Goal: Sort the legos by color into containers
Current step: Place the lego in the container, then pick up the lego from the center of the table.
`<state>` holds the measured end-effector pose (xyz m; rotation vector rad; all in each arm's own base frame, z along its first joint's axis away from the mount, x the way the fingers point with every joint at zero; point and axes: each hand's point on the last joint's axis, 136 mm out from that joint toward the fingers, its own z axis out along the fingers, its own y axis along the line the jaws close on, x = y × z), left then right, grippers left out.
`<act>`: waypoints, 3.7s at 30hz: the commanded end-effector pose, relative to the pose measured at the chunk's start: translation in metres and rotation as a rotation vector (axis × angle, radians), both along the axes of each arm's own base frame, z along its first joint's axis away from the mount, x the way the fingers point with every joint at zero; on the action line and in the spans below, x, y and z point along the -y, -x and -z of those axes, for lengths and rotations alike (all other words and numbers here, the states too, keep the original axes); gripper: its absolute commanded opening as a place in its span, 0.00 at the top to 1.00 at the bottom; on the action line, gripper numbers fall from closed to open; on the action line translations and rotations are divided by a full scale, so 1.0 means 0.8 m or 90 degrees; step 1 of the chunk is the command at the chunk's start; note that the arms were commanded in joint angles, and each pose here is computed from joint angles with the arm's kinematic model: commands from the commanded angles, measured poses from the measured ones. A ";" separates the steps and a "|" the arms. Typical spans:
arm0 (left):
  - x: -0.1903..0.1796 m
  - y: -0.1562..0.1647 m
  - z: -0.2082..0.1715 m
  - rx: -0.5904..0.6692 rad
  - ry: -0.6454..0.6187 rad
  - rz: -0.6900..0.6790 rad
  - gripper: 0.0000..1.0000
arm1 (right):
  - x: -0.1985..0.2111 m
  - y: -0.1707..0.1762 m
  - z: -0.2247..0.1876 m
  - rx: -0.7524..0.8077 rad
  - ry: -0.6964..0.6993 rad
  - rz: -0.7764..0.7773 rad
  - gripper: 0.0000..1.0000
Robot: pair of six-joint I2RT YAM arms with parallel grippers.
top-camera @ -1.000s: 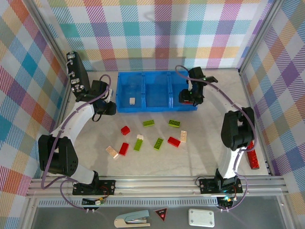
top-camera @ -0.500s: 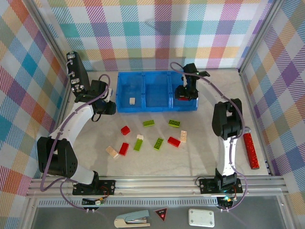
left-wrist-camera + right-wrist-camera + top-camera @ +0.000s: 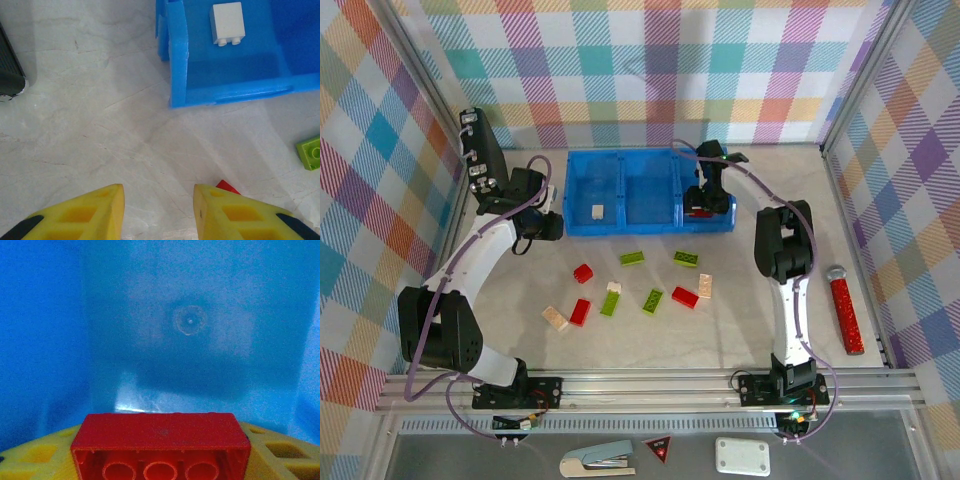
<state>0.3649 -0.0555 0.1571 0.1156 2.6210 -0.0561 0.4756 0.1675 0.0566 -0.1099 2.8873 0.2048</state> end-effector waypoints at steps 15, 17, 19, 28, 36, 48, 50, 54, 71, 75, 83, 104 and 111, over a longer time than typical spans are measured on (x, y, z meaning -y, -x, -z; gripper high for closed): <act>-0.011 0.004 -0.007 0.007 -0.017 -0.005 0.59 | -0.005 0.004 0.011 -0.019 0.021 0.006 0.31; -0.012 0.004 -0.008 0.007 -0.019 -0.006 0.59 | -0.006 0.005 0.004 -0.014 0.019 0.006 0.30; -0.012 0.005 -0.008 0.007 -0.020 -0.006 0.59 | -0.006 0.005 -0.005 -0.007 0.019 0.006 0.28; -0.011 0.004 -0.008 0.008 -0.018 -0.005 0.59 | -0.003 0.007 -0.039 0.013 0.024 0.004 0.25; -0.005 0.008 -0.007 0.008 0.007 -0.007 0.59 | 0.001 0.029 -0.077 0.036 0.017 0.004 0.26; 0.024 0.019 -0.007 -0.048 0.031 -0.016 0.53 | 0.012 0.087 -0.113 0.051 -0.013 0.005 0.27; 0.029 0.021 -0.003 -0.064 0.038 -0.028 0.53 | 0.015 0.096 -0.114 0.051 -0.016 0.007 0.27; 0.045 0.027 0.010 -0.087 0.049 -0.044 0.52 | 0.020 0.115 -0.115 0.050 -0.022 0.012 0.27; 0.140 0.085 0.064 -0.145 0.057 -0.026 0.51 | 0.027 0.166 -0.095 0.026 -0.039 0.010 0.28; 0.161 0.102 0.074 -0.153 0.050 -0.014 0.51 | 0.029 0.171 -0.094 0.025 -0.037 0.008 0.29; 0.183 0.116 0.096 -0.171 0.026 0.003 0.51 | 0.031 0.175 -0.100 0.030 -0.036 0.004 0.29; 0.205 0.131 0.156 -0.233 -0.028 0.046 0.54 | 0.042 0.188 -0.100 0.029 -0.019 0.008 0.28; 0.205 0.129 0.154 -0.227 -0.033 0.050 0.60 | 0.043 0.189 -0.102 0.029 -0.017 0.009 0.29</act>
